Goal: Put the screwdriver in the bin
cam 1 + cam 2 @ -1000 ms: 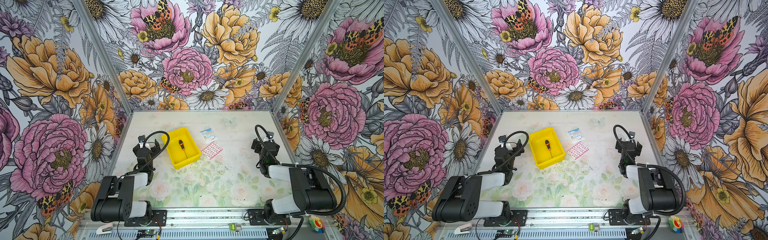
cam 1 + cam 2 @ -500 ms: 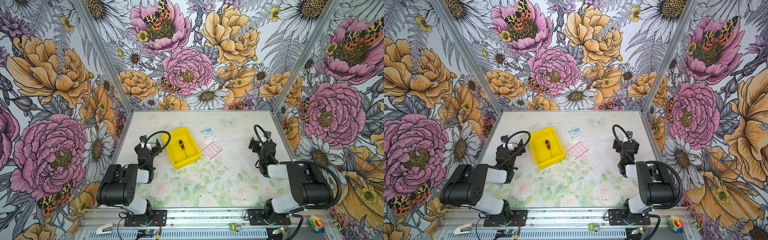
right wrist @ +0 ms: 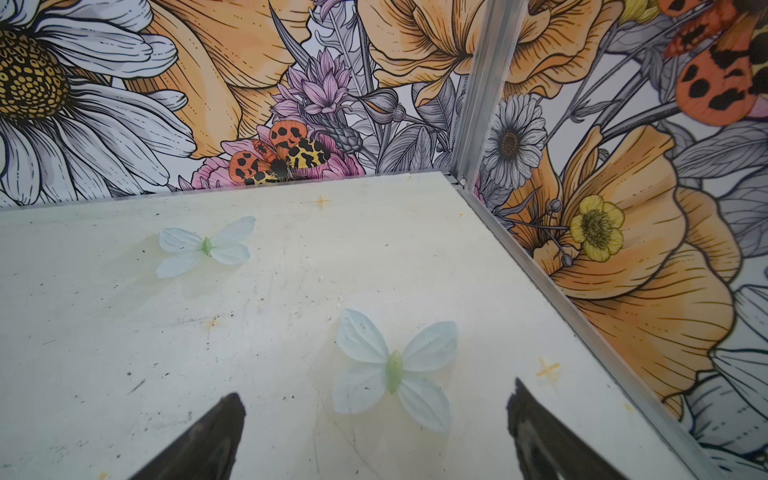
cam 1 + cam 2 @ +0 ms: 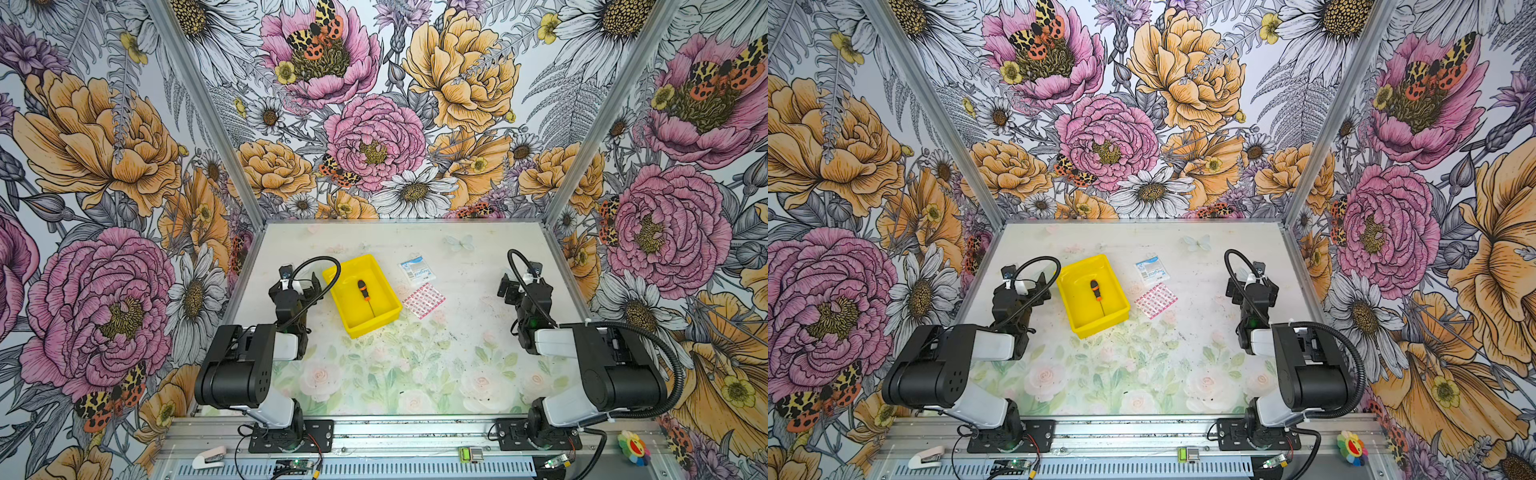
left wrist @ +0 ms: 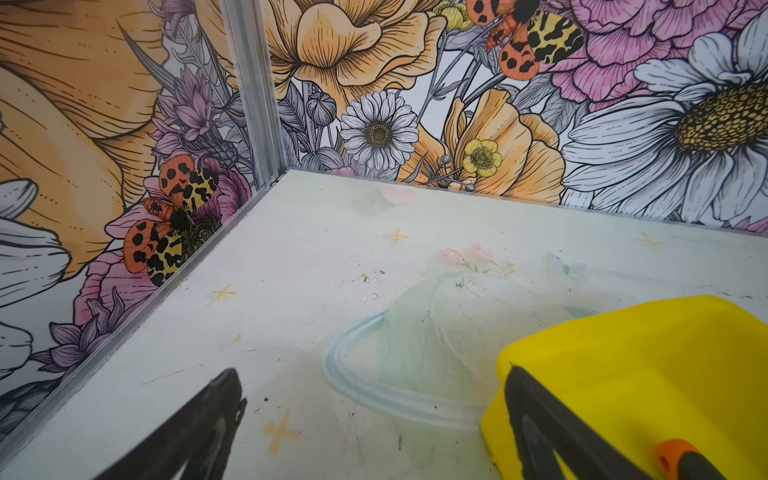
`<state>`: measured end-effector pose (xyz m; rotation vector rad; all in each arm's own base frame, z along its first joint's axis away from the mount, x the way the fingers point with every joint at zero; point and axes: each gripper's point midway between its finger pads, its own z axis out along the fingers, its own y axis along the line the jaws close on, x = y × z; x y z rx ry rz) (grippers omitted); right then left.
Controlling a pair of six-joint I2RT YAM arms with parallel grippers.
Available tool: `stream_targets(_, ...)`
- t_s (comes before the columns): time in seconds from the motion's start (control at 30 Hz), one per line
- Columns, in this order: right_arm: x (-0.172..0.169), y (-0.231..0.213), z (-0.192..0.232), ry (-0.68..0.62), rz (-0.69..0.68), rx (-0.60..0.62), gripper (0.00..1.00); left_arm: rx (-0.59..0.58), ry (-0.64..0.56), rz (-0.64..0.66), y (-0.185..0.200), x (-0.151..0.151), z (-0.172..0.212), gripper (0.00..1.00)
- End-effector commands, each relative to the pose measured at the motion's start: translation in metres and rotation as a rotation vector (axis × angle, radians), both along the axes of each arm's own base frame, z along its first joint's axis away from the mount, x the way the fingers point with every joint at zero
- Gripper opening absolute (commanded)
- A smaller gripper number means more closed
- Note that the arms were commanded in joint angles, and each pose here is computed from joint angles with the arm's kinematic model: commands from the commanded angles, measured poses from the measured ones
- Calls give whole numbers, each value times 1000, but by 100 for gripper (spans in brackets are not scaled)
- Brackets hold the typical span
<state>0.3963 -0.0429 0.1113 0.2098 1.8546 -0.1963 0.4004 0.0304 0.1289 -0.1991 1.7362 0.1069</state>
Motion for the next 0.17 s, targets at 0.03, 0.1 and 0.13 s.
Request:
stream_targets(0.03,1,3,3,-23,14,-2,100,12,13,-50,-7,5,0,99)
stream_targets(0.1,1,2,3,-24,12,-3,99,12,10,-49,-7,4,1,99)
stream_targets(0.13,1,2,3,-23,13,-3,99,14,9,-53,-8,5,1,99)
